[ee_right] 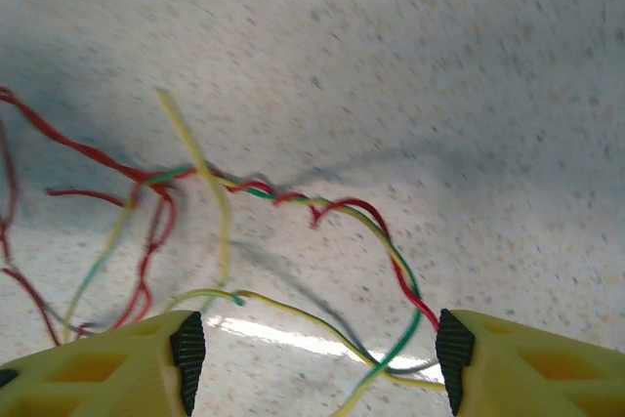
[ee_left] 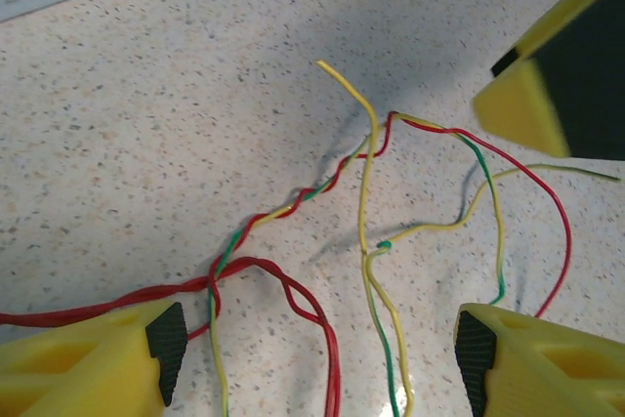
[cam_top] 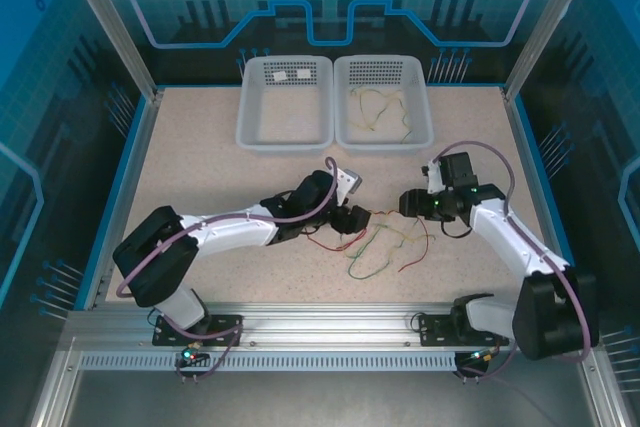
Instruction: Untangle the cables
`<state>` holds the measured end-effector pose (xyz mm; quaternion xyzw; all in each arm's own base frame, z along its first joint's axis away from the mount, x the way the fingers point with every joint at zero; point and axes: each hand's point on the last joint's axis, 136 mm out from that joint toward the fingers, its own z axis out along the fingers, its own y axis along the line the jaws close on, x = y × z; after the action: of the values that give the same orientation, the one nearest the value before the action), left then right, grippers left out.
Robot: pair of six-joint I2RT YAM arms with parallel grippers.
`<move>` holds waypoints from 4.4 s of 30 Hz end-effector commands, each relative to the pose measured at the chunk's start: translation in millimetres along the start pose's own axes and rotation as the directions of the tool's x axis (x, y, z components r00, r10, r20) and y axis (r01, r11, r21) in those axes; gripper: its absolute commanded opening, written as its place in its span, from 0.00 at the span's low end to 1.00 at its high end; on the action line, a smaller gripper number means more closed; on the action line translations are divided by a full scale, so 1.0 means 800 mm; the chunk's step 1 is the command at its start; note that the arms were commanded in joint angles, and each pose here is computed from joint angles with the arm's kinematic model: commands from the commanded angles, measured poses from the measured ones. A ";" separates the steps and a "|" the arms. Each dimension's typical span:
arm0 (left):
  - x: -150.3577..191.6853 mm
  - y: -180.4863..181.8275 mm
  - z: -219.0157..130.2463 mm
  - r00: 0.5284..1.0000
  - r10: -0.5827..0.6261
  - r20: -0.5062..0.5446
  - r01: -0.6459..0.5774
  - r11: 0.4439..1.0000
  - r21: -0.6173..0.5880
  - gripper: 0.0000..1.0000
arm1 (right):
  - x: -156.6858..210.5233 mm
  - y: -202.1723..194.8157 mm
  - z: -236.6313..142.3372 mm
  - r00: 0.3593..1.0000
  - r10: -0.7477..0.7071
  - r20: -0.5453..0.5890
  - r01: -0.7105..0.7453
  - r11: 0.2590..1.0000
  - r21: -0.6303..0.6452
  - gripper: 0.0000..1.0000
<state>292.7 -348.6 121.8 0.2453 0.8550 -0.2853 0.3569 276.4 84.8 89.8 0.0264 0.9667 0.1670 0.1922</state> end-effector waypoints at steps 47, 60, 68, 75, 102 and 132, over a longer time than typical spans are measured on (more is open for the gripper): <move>-0.028 0.121 -0.102 0.968 -0.164 0.189 0.215 0.931 -0.295 0.78 | -0.084 -0.010 -0.119 0.955 0.126 0.267 -0.127 0.992 -0.014 0.00; 0.059 0.138 -0.066 0.961 -0.253 -0.111 0.172 0.863 -0.476 0.62 | -0.044 -0.062 -0.014 0.964 0.258 0.064 -0.262 0.964 0.052 0.00; 0.077 0.127 -0.035 0.957 -0.231 -0.176 0.121 0.868 -0.481 0.62 | -0.048 -0.080 -0.004 0.963 0.260 0.069 -0.267 0.957 0.116 0.14; 0.102 0.142 -0.024 0.948 -0.256 -0.190 0.120 0.839 -0.531 0.56 | -0.062 -0.061 -0.017 0.961 0.247 0.124 -0.254 0.966 0.048 0.50; -0.059 0.100 -0.133 0.953 -0.111 0.281 0.215 0.902 -0.374 0.00 | -0.073 0.146 -0.048 0.908 -0.178 0.379 0.282 0.929 -0.241 0.77; -0.096 0.085 -0.175 0.907 -0.143 0.397 0.253 0.938 -0.239 0.00 | -0.035 0.189 -0.057 0.868 -0.144 0.474 0.398 0.773 -0.493 0.43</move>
<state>317.6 -226.0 231.1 0.0514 0.8343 -0.2245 0.5009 290.1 207.0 182.8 -0.1421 0.8175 0.3880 0.4013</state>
